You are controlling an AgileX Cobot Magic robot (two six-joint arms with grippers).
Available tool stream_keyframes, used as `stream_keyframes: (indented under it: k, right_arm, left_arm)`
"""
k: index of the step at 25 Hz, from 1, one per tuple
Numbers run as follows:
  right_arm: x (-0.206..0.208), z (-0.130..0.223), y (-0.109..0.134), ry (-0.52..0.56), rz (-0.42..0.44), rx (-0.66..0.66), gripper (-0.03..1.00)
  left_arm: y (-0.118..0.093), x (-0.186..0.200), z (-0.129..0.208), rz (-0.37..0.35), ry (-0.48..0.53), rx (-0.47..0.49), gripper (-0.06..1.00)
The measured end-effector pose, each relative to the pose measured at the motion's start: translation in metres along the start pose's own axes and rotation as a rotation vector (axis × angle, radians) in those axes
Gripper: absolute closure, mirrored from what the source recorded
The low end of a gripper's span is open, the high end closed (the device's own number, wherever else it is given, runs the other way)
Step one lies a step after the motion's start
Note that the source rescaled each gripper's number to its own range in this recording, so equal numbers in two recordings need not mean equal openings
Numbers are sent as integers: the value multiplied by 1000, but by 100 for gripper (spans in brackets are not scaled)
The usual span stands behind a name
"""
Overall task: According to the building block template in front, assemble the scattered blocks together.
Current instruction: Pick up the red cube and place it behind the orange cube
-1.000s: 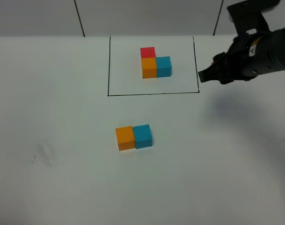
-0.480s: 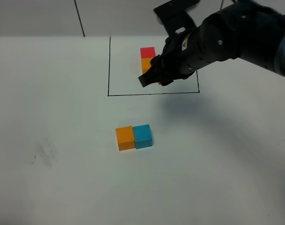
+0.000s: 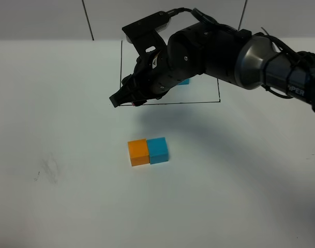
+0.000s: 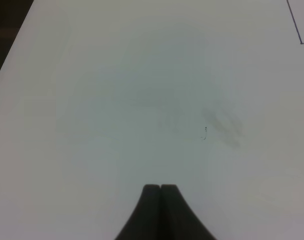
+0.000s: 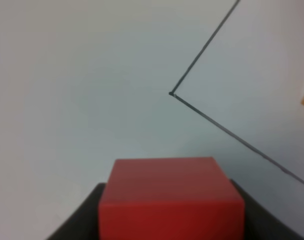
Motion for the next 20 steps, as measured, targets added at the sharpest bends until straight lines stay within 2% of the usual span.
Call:
stream_keyframes:
  k: [8, 20]
  right_arm:
    - [-31, 14, 6, 54, -38, -48, 54]
    - [-35, 15, 6, 52, -40, -50, 54]
  left_arm:
    - [0, 0, 0, 0, 0, 0, 94]
    - [0, 0, 0, 0, 0, 0, 94]
Point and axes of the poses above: a point on each arm's last joint axis where the gripper is mounted, x pointing back along that axis away from the gripper, y along the wrist's bending axis when the last joint is at zero, z = x × y, the point moved 6 cm from there along -x, pointing out along that axis toward the gripper, and after that the axes turned 13 degrees about x, right-handed, at the moved point
